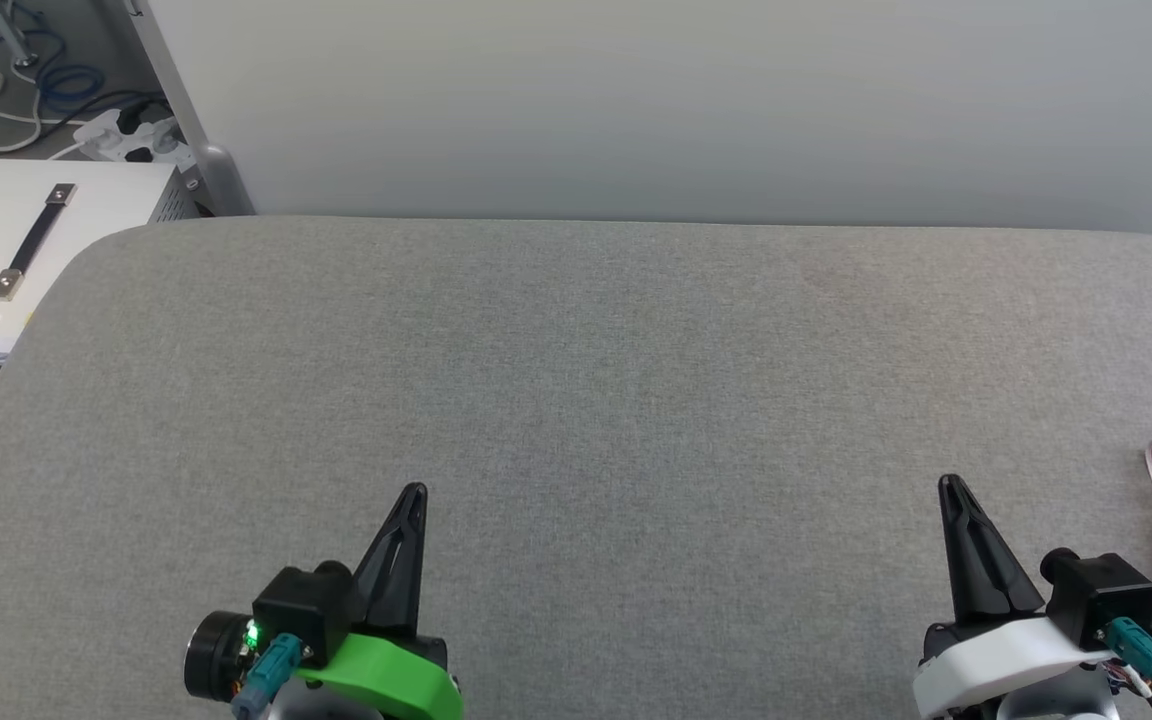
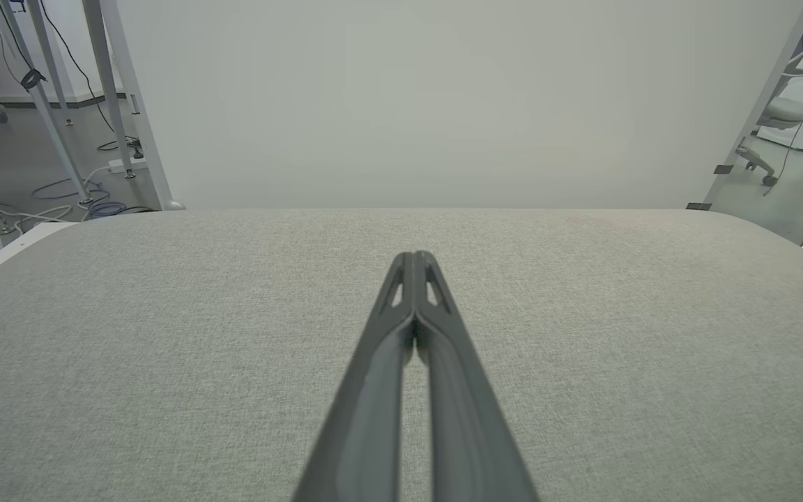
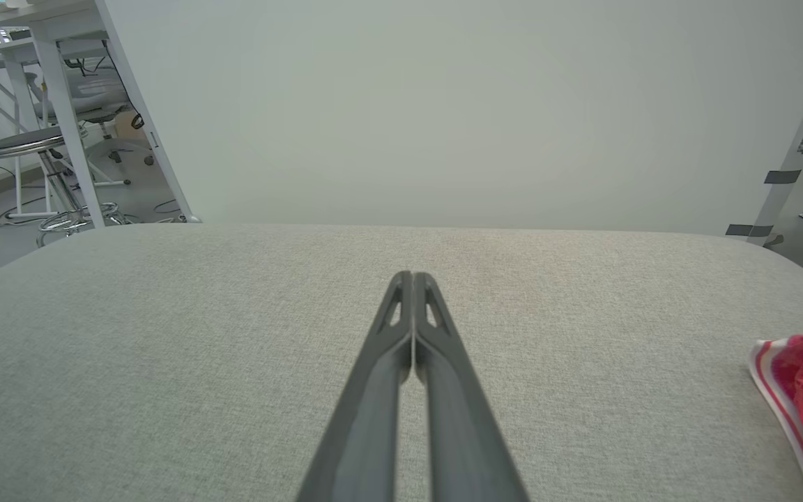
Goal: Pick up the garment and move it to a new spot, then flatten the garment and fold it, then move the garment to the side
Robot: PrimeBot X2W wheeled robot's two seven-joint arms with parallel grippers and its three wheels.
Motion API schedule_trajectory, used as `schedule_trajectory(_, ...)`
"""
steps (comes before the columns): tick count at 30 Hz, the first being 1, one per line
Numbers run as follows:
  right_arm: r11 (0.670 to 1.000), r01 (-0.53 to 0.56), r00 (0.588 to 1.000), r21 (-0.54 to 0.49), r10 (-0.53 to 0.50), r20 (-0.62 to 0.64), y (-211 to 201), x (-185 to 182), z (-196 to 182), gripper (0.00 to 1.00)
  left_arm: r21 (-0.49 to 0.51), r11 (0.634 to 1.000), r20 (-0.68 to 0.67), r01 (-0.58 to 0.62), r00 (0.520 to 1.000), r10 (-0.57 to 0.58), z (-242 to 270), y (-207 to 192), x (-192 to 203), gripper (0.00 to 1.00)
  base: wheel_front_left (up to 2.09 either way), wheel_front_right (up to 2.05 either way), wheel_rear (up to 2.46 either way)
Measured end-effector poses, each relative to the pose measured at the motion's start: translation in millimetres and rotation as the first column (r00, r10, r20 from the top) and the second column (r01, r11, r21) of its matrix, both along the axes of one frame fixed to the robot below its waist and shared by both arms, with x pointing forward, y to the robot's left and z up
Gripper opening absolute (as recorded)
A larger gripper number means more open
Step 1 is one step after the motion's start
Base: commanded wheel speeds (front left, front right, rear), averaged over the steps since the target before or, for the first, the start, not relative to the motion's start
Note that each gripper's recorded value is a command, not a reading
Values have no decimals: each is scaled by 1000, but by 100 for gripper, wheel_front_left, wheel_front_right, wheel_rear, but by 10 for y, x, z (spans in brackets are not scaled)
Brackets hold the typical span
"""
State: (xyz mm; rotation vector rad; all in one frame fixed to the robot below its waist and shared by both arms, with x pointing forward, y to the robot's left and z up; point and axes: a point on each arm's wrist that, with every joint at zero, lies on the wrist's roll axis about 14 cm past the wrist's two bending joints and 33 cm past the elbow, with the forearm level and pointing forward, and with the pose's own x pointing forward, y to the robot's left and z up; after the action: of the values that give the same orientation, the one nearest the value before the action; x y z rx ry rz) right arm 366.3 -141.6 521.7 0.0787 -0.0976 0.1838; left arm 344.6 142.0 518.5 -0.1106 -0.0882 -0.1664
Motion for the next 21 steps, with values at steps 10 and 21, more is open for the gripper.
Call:
schedule_trajectory(10,1000,4,1000,-12,-4,-13,-16,-3,-10,0,16,1000,-10,-18,1000,18,-2,47,23,0,0,0,0)
schedule_trajectory(21,1000,9,1000,-24,-9,-25,-34,-5,-14,0,39,999,-28,-25,999,27,-21,64,43,0,0,0,0)
